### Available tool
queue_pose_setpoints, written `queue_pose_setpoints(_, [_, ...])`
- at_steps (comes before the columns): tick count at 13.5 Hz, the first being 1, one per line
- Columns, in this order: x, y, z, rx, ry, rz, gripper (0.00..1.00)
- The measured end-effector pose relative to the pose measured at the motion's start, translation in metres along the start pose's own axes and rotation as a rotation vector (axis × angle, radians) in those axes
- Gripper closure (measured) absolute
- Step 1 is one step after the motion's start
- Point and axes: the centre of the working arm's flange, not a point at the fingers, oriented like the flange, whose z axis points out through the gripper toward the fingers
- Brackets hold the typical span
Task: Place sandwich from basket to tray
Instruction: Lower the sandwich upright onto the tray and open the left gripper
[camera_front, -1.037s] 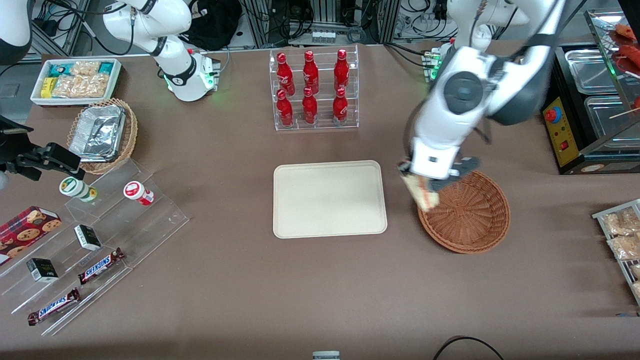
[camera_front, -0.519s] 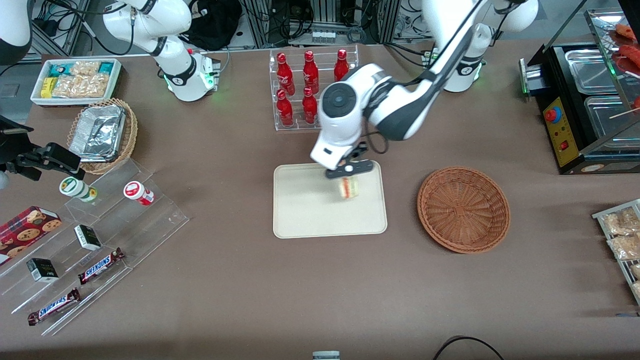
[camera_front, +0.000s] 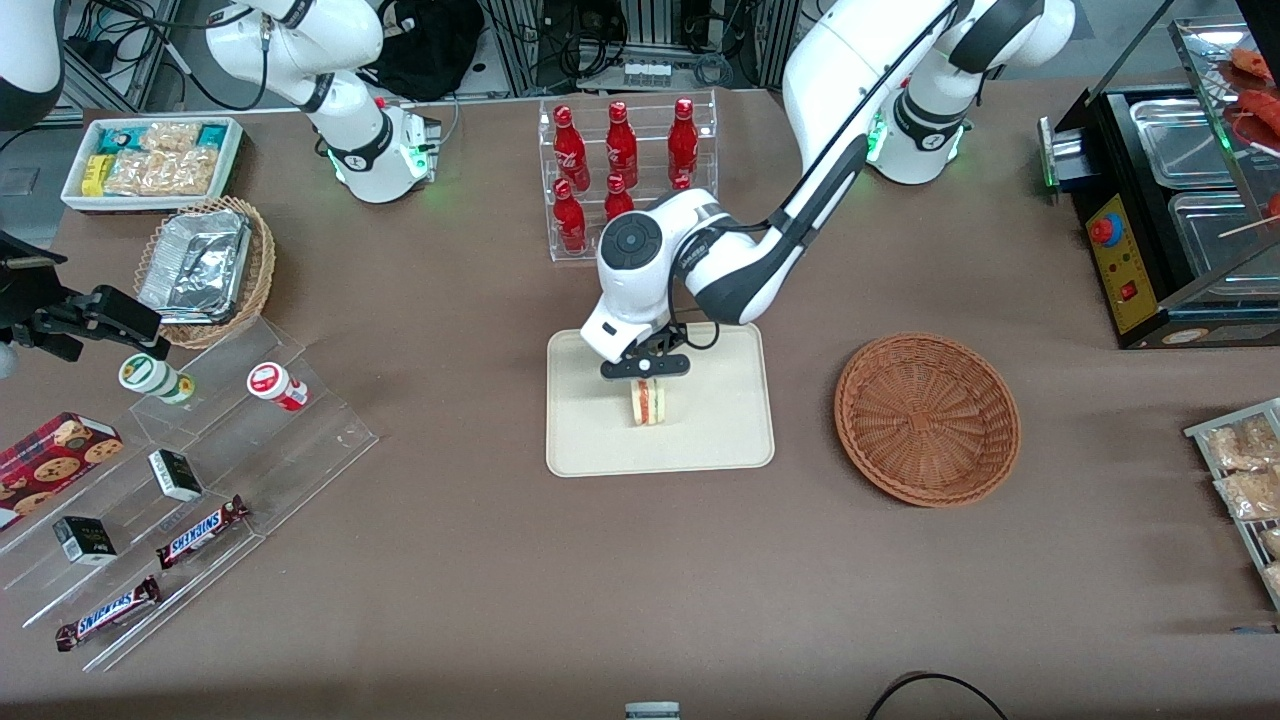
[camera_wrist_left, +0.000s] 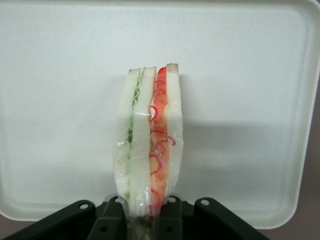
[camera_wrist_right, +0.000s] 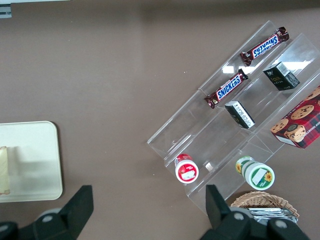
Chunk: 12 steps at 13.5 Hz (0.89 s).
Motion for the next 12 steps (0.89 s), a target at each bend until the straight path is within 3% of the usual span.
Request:
queue_pose_setpoints(6, [0.003, -0.004, 0.019, 0.020, -0.016, -0.005, 0.85])
queue_pose_setpoints(8, [0.003, -0.004, 0.022, 0.022, -0.019, -0.006, 0.79])
queue_pose_setpoints(12, [0.006, -0.002, 0.016, 0.012, -0.012, -0.008, 0.41])
